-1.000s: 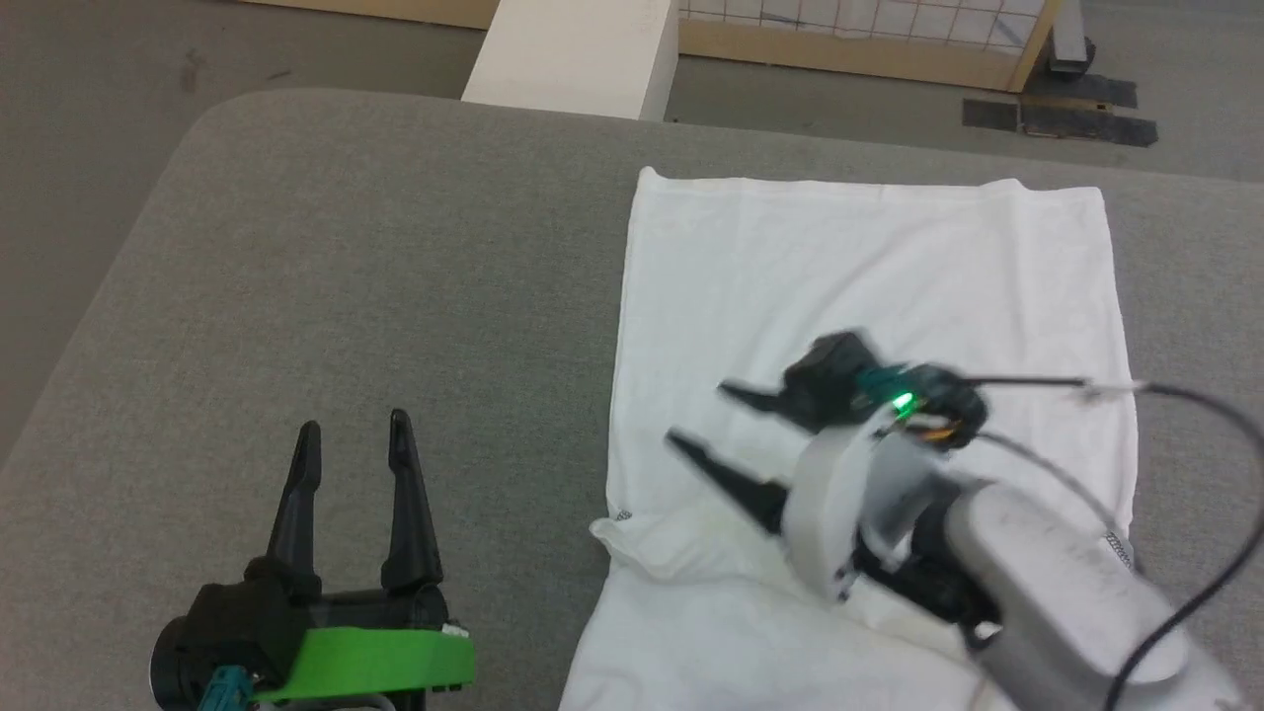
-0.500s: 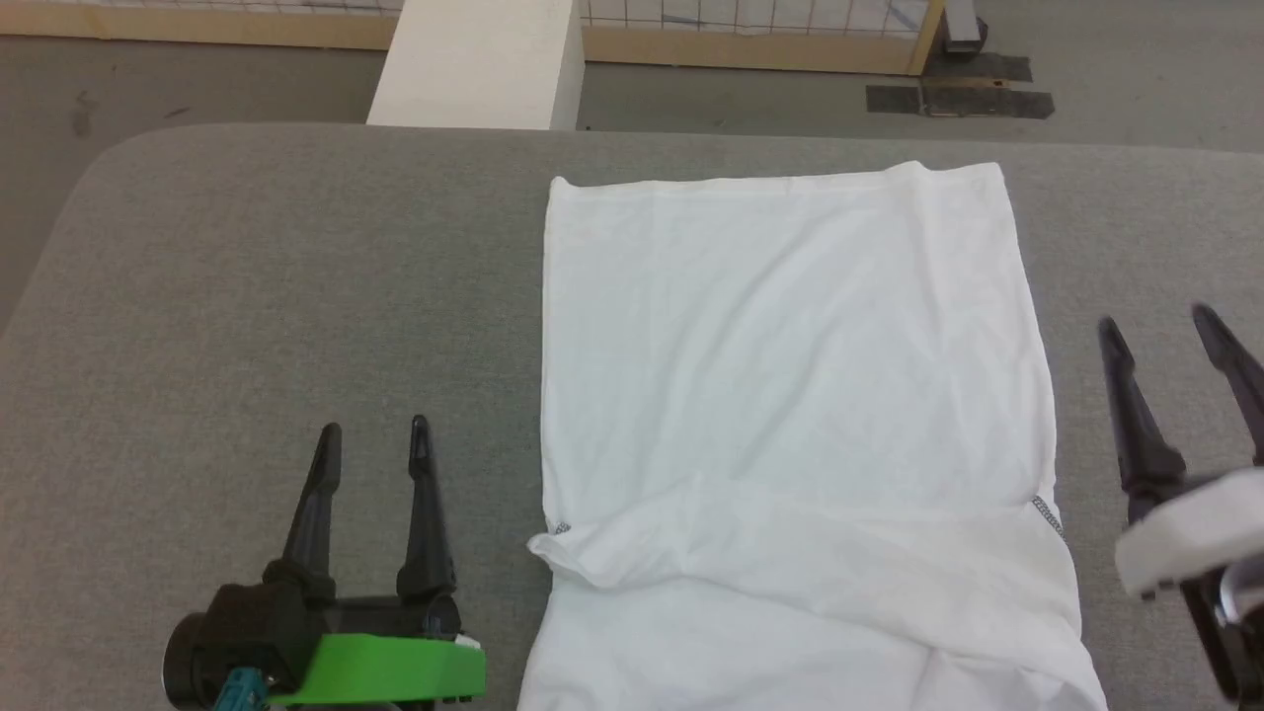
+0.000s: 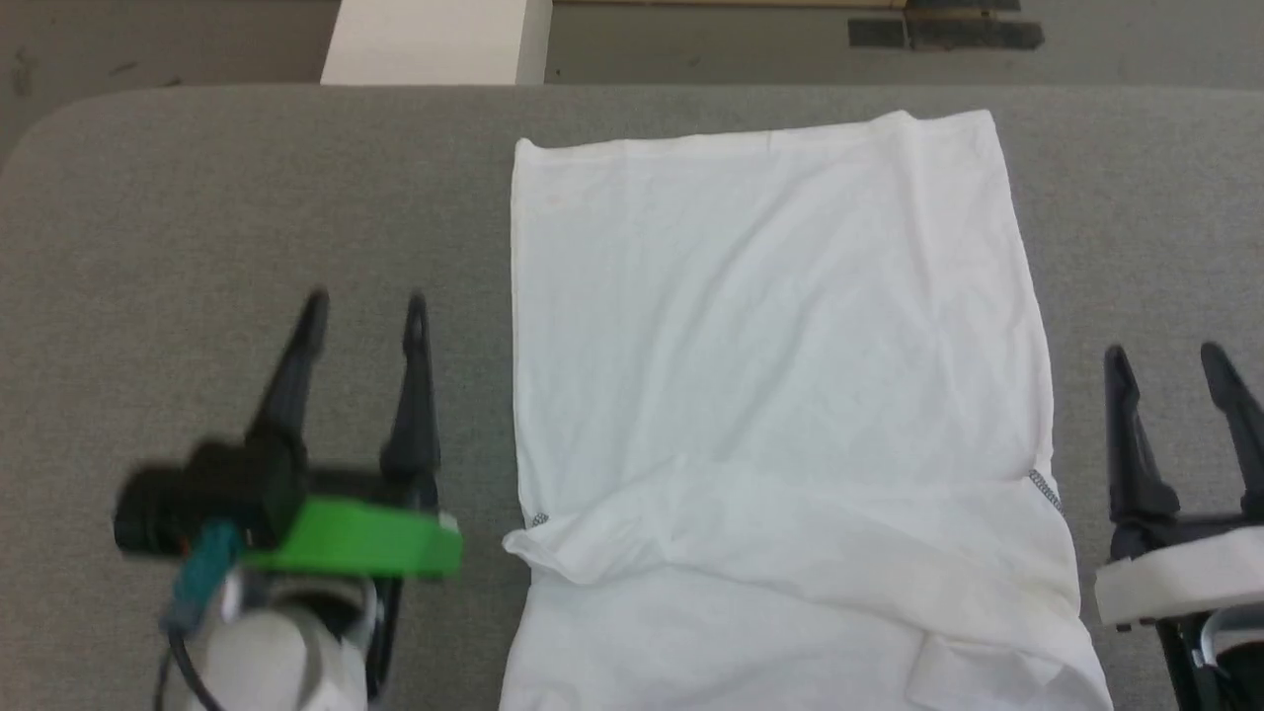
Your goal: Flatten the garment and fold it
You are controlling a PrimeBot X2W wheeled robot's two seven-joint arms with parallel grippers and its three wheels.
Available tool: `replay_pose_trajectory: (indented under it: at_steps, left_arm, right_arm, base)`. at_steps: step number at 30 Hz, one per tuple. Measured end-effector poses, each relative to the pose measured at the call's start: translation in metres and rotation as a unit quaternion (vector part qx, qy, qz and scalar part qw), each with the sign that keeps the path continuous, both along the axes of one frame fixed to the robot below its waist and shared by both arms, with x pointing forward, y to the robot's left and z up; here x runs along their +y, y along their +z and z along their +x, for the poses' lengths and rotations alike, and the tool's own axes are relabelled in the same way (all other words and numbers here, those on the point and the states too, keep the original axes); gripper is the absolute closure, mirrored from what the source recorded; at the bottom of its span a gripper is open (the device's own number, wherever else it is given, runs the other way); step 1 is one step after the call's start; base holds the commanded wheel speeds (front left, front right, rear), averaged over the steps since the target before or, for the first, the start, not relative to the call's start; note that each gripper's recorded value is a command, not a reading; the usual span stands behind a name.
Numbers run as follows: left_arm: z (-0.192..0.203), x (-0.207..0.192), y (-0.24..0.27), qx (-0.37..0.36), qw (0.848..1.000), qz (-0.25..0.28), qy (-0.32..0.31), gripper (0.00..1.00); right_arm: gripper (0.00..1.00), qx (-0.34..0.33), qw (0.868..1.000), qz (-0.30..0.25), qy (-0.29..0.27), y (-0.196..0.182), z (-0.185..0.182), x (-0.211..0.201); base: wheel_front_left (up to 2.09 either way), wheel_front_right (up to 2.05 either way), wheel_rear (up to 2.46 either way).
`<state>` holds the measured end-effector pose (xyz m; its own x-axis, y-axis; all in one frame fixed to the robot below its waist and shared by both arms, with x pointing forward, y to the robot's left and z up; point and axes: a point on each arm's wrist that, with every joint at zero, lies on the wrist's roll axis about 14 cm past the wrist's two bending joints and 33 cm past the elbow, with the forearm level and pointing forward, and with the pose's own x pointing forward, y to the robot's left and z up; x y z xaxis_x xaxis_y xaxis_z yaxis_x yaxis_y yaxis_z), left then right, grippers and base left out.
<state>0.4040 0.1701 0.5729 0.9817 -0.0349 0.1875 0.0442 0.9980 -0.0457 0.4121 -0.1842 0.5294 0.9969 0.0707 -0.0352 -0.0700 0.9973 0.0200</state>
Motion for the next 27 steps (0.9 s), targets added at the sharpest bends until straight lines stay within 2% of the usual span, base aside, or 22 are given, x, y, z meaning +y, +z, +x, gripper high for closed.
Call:
replay_pose_trajectory:
  at_steps: [6,10,15,18,24,26,27]
  left_arm:
    - [0.077,-0.004,0.037,-0.003,0.996,0.073,-0.049,0.0]
    - [0.129,0.004,0.045,0.017,0.992,0.112,-0.052,0.0]
    - [0.176,0.003,0.017,0.074,0.986,0.132,-0.064,0.0]
    - [0.198,-0.003,-0.022,0.137,0.978,0.134,-0.081,0.0]
    - [0.213,-0.002,-0.113,0.285,0.943,0.14,-0.099,0.0]
    - [0.214,-0.003,-0.138,0.325,0.929,0.141,-0.105,0.0]
    - [0.216,-0.009,-0.161,0.355,0.917,0.139,-0.115,0.0]
  right_arm:
    - [0.0,-0.016,1.0,-0.014,0.022,0.003,0.027,0.012]
    - [0.0,-0.017,0.999,-0.013,0.033,-0.006,0.044,0.018]
    - [0.0,-0.005,0.999,0.0,0.045,-0.025,0.063,0.026]
    - [0.0,0.014,0.999,0.009,0.049,-0.046,0.071,0.03]
    - [0.0,0.044,0.998,0.012,0.04,-0.078,0.077,0.023]
    - [0.0,0.053,0.998,0.011,0.033,-0.086,0.076,0.019]
    - [0.0,0.065,0.998,0.005,0.022,-0.096,0.075,0.01]
  base:
    - [0.0,0.0,0.0]
    - [0.0,0.0,0.0]
    - [0.0,0.0,0.0]
    - [0.0,0.0,0.0]
    - [0.0,0.0,0.0]
    - [0.0,0.0,0.0]
    - [0.0,0.0,0.0]
